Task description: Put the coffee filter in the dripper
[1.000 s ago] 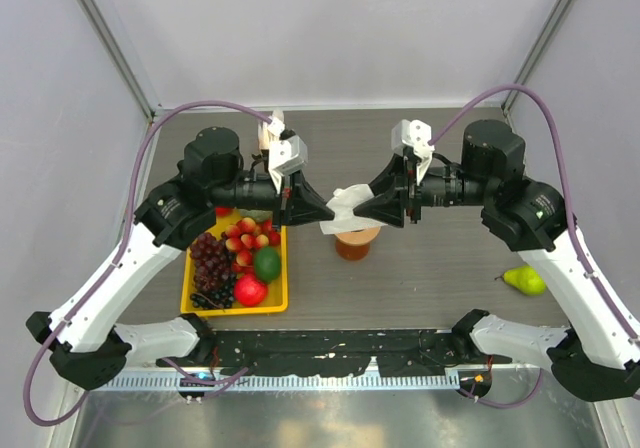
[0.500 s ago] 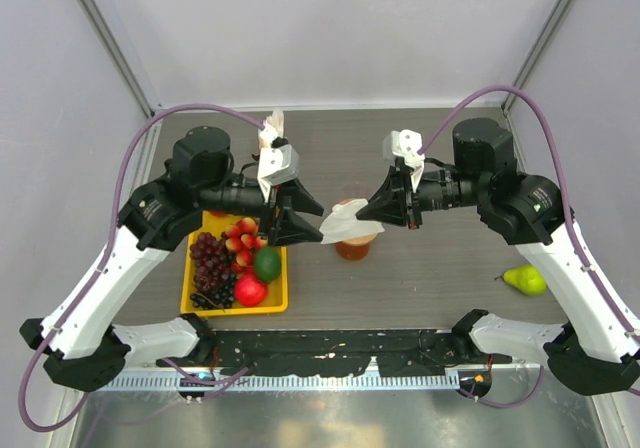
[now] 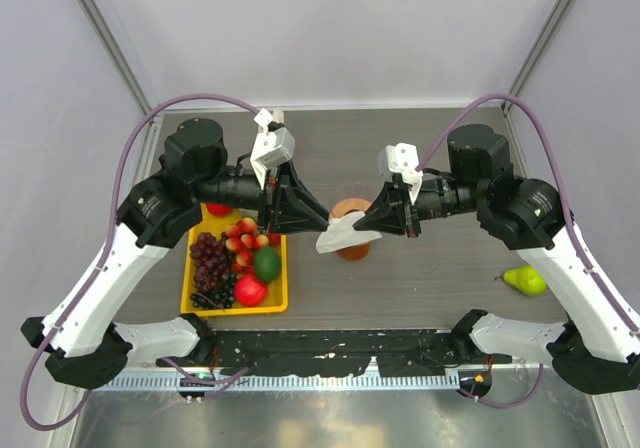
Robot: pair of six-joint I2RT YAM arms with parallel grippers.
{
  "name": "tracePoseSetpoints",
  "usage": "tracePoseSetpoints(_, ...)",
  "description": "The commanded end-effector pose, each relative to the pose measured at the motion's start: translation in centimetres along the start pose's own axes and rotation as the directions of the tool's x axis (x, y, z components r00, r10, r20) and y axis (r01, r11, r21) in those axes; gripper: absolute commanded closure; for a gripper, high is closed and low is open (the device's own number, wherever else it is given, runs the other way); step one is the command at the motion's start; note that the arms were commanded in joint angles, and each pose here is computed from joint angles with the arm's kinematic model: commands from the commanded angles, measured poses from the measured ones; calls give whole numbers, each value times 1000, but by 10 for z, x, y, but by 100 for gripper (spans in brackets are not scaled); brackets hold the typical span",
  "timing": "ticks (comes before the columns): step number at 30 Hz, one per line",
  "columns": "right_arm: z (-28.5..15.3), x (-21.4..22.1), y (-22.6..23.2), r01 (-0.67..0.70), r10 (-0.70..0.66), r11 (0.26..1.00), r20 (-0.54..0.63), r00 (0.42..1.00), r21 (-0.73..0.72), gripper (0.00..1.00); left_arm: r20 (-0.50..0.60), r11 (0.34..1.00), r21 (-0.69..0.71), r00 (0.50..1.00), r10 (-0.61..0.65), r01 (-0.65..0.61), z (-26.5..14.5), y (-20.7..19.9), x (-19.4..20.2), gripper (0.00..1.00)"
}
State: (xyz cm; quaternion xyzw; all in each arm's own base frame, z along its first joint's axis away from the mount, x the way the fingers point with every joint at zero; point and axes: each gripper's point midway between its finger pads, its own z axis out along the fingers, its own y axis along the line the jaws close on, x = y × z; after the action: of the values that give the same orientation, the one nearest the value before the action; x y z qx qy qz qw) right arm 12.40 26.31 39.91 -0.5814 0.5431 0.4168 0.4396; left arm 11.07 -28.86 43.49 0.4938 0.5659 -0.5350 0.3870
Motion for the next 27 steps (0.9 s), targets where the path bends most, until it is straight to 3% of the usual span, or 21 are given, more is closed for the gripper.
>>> tracePoseSetpoints(1,-8,-14,5,62,-63,998,34,997,16,95,41,999,36,999,-3,1,0,-7,-13,73)
tracePoseSetpoints(15,-9,-20,6,78,-79,997,42,996,18,95,23,999,26,999,-47,47,5,0,-5,67)
tracePoseSetpoints(24,-10,-24,7,105,-105,994,44,993,17,95,16,999,21,999,-41,41,8,5,-6,72)
tracePoseSetpoints(27,-10,-24,8,107,-108,994,43,993,15,95,11,998,32,999,-46,46,8,4,-5,83)
